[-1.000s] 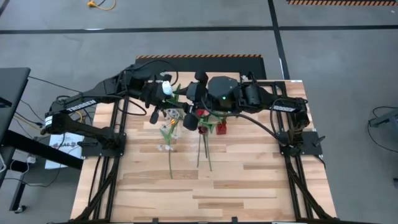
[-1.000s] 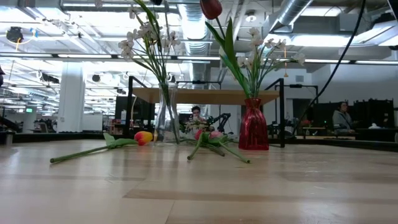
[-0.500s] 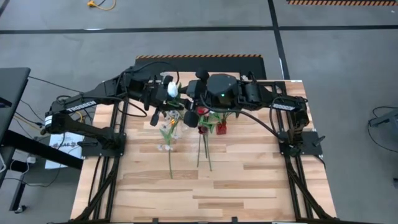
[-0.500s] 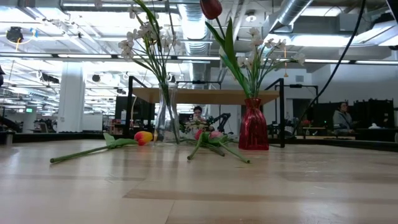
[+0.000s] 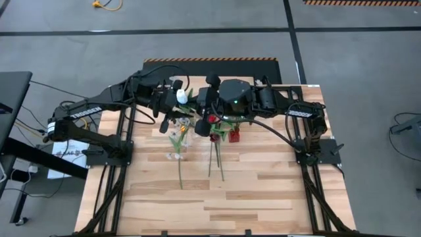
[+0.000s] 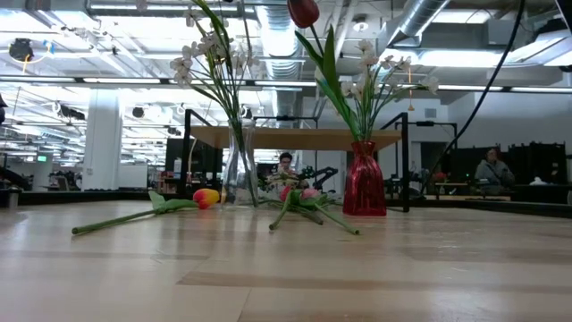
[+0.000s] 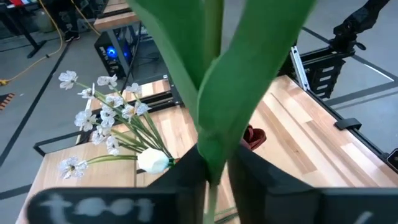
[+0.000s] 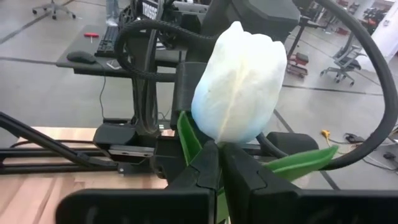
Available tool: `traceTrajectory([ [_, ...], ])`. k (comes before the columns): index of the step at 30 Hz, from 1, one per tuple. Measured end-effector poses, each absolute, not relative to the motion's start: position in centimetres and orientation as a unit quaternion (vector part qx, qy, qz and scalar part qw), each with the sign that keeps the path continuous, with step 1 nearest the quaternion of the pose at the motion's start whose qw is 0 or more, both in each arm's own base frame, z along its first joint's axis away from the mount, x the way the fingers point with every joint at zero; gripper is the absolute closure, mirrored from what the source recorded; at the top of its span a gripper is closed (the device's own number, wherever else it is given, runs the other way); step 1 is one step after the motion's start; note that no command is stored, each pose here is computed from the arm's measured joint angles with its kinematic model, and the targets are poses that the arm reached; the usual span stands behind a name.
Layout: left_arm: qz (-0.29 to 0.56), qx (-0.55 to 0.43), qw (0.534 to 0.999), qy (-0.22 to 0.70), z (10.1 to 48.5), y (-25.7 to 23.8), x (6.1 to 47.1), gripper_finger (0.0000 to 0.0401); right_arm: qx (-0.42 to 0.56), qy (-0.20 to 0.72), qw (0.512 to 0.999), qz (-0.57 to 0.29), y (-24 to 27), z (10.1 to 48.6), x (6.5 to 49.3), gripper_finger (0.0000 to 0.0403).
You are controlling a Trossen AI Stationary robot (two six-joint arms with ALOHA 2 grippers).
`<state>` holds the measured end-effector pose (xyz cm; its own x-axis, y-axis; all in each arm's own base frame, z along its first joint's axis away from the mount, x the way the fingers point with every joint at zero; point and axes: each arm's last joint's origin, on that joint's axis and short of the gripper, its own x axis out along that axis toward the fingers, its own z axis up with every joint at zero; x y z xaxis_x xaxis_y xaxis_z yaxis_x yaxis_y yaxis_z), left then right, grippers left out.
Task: Pick and place flowers into a vace then onto a shelf
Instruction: Put the blue flower into the transparent vase
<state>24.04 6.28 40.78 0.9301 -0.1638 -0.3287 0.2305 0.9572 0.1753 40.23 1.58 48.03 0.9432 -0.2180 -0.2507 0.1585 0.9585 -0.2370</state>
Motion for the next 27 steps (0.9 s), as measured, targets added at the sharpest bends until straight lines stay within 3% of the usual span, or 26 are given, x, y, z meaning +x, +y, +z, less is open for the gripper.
traceTrajectory([
  [7,-0.083,0.1,0.977,0.168,40.7,6.2,24.0,0.0258,-0.107,0.138,0.98,-0.096,1.6,48.0,40.2,0.0402],
  [12,-0.081,0.096,0.975,0.183,40.8,5.9,22.9,0.0222,-0.109,0.143,0.978,-0.103,1.5,48.0,40.2,0.0402],
  [22,-0.019,0.133,0.981,0.143,43.0,4.5,19.7,0.0209,-0.099,0.145,0.978,-0.109,1.5,47.9,40.2,0.0403],
  [27,-0.006,0.126,0.988,0.09,44.7,3.9,17.3,0.0209,-0.074,0.142,0.974,-0.163,1.2,47.9,40.1,0.0403],
])
